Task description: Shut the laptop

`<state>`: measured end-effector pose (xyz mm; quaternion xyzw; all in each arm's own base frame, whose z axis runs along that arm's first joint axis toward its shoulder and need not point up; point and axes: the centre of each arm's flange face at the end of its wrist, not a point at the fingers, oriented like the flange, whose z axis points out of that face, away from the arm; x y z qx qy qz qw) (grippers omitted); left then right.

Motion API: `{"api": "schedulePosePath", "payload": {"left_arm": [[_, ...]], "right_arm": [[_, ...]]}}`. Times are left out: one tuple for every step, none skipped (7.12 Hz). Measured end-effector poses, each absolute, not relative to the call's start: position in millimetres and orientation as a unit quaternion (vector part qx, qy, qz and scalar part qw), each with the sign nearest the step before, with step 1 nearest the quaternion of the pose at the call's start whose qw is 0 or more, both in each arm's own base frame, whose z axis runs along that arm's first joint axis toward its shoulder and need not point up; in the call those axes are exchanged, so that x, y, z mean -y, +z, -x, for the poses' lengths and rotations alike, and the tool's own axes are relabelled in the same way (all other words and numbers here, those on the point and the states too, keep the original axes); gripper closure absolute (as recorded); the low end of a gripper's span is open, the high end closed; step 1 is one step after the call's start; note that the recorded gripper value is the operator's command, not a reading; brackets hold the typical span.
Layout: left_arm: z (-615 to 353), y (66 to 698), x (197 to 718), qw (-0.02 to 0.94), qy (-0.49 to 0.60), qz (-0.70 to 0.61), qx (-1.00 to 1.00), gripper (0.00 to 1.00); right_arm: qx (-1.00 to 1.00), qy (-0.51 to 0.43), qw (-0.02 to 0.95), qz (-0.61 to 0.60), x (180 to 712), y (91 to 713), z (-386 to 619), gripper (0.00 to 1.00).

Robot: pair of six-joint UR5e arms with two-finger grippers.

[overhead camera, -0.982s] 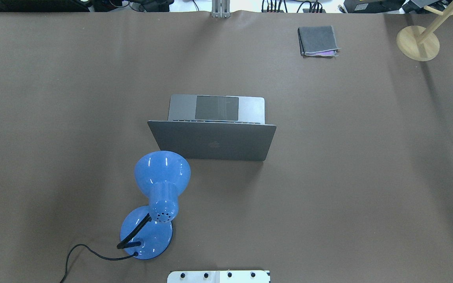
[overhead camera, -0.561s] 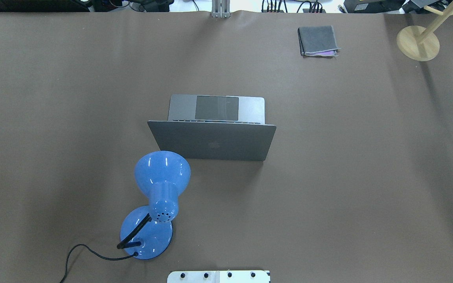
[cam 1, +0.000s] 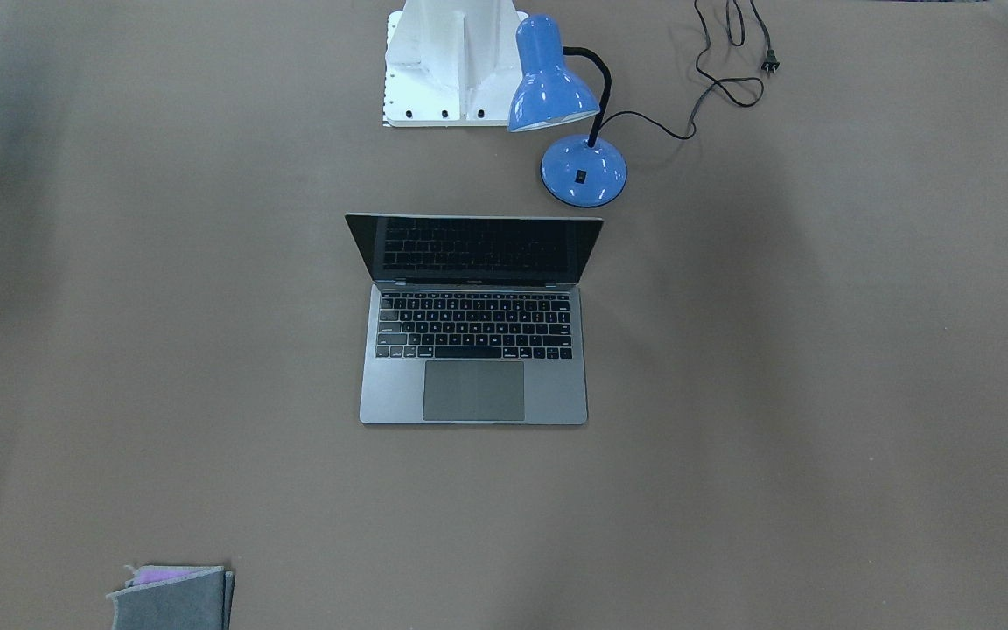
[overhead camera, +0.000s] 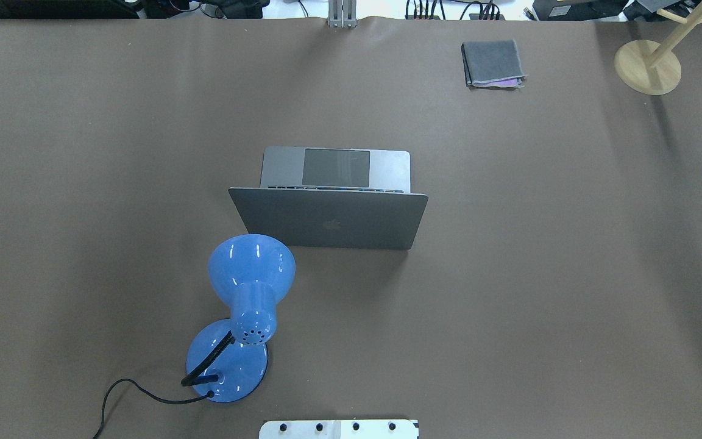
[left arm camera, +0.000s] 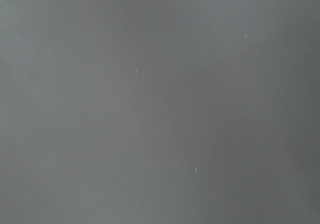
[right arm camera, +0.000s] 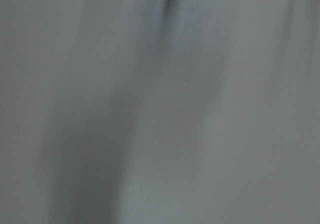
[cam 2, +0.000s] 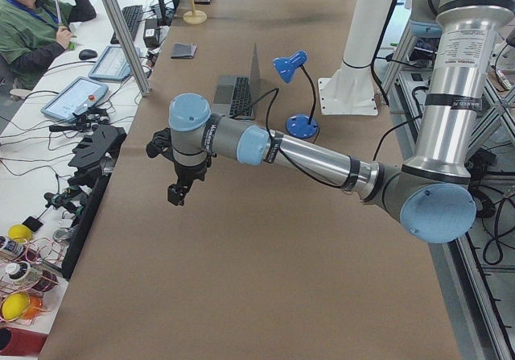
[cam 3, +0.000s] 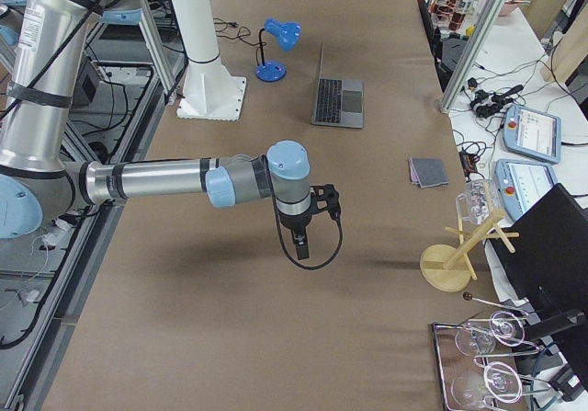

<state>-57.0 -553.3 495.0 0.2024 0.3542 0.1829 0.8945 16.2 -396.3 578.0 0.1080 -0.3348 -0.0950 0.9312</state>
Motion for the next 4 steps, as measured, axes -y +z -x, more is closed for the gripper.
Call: {"api": "schedulePosePath", "payload": {"left_arm": [[56,485,557,0.885,0.195,-0.23,-0.354,0.01],[56,479,559,0.879,0.204,-0.25,-0.352,0.02],[55,472,559,0.874,0.207,-0.264,-0.352,0.03],[51,462,558,0.865,0.203,-0.273,-0.368,0.03]], "right_arm": [[0.337,-0.101,0.926,-0.137,407,565,-15,0.0],[0.339,-0.103,0.922,-0.155,417,553,-13,0.0],[0.348,-0.097,0.919,-0.157,421,547,-10,0.0],[0.373,-0.086,0.912,-0.15,422,541,-5,0.0]]}}
